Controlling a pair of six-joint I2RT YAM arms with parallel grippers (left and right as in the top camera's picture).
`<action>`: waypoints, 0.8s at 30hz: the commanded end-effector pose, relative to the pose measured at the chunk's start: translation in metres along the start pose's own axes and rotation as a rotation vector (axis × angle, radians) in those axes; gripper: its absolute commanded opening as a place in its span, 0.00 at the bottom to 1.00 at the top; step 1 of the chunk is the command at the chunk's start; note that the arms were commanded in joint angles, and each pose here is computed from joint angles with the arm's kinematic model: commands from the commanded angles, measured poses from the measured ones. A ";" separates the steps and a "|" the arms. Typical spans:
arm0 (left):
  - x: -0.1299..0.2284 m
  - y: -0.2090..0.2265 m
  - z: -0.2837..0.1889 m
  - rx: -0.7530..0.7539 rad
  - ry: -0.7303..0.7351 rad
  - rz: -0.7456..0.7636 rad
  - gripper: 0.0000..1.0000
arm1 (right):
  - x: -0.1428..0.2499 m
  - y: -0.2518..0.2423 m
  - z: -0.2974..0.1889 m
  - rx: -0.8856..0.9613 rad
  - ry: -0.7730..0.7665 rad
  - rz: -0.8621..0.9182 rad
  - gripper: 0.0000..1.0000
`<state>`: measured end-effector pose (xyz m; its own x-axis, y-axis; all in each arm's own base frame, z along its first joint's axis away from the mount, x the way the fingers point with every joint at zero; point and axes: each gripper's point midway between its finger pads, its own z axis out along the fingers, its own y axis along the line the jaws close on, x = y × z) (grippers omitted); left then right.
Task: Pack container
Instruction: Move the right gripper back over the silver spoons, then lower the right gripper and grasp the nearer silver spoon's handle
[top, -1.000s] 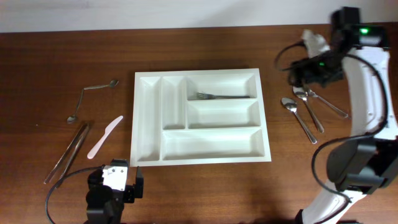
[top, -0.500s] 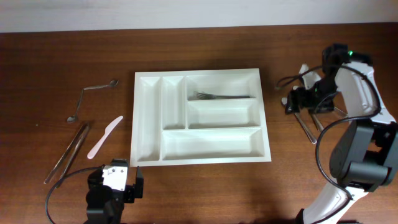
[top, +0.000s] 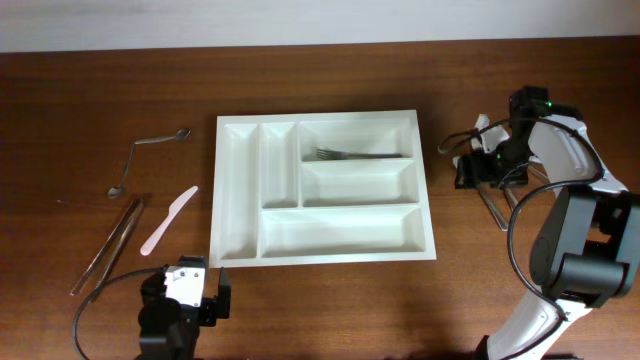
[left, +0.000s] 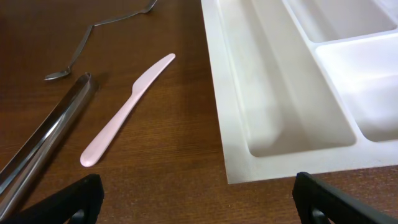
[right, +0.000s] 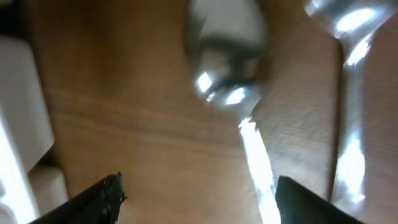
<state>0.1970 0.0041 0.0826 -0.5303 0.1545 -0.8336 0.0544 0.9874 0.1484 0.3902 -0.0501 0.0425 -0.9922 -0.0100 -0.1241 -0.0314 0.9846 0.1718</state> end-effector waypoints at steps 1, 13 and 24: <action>0.001 0.001 0.000 -0.005 0.001 0.015 0.99 | -0.006 -0.010 0.003 0.060 -0.016 -0.035 0.80; 0.001 0.001 0.000 -0.005 0.001 0.015 0.99 | -0.023 -0.015 0.004 0.081 -0.081 -0.086 0.76; 0.001 0.001 0.000 -0.005 0.001 0.015 0.99 | -0.005 -0.015 0.029 0.048 0.014 -0.065 0.73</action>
<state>0.1970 0.0041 0.0826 -0.5303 0.1545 -0.8336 0.0544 0.9874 0.1484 0.4032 -0.0614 0.0193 -0.9878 -0.0678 -0.1402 -0.0839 0.9901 0.1124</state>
